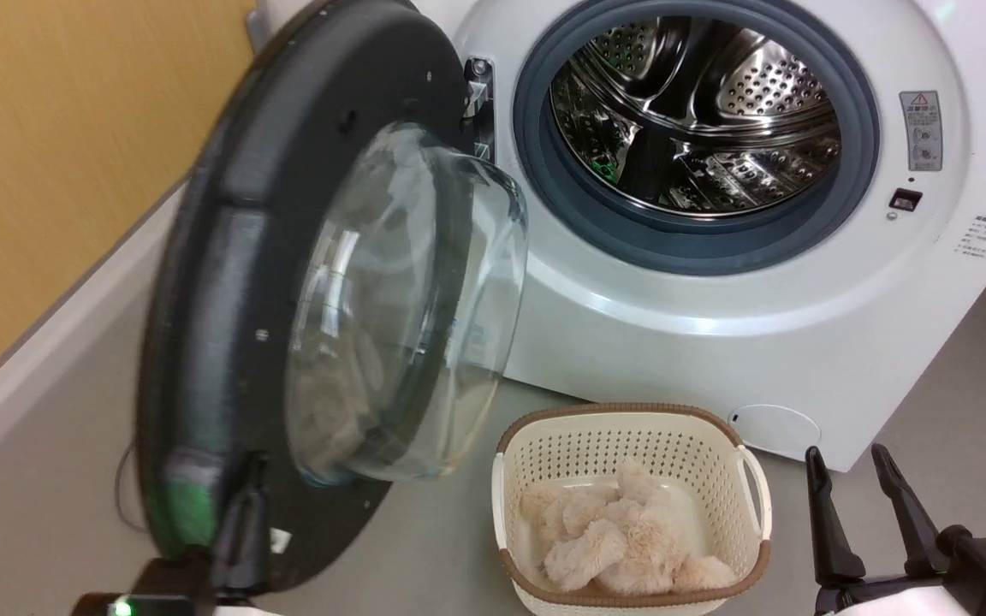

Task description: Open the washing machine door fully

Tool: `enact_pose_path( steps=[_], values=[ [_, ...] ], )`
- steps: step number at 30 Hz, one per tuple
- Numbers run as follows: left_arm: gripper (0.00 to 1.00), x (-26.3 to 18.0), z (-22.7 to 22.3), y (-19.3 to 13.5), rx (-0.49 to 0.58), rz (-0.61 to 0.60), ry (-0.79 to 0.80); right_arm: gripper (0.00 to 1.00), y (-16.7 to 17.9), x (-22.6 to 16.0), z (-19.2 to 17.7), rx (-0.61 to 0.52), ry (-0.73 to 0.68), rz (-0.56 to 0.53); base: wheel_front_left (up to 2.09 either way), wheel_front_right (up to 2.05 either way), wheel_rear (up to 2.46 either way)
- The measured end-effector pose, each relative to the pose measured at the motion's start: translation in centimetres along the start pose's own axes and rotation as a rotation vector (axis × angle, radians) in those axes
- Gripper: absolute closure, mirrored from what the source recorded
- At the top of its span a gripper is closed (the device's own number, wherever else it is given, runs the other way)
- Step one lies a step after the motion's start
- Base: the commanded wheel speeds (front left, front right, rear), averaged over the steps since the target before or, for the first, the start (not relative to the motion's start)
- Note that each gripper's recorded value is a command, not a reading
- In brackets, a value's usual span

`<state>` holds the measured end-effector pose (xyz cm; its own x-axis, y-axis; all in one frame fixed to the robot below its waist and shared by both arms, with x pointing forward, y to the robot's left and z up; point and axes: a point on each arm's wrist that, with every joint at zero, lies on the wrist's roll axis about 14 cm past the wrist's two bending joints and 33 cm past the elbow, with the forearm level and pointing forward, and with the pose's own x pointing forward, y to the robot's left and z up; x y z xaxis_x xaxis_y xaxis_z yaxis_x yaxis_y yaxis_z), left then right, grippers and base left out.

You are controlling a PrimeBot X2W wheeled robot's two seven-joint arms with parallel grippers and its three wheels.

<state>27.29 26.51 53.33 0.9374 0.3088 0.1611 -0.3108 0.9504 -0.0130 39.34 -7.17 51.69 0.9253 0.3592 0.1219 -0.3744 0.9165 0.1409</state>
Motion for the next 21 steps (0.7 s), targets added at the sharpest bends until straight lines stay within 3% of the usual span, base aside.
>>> enact_pose_path(
  steps=[21],
  values=[
    [1.00,5.6,-0.6,12.1,0.078,0.339,0.029,0.00,-1.1,2.3,-2.8,-0.017,0.057,-0.007,0.00,0.00,0.00]
  ],
)
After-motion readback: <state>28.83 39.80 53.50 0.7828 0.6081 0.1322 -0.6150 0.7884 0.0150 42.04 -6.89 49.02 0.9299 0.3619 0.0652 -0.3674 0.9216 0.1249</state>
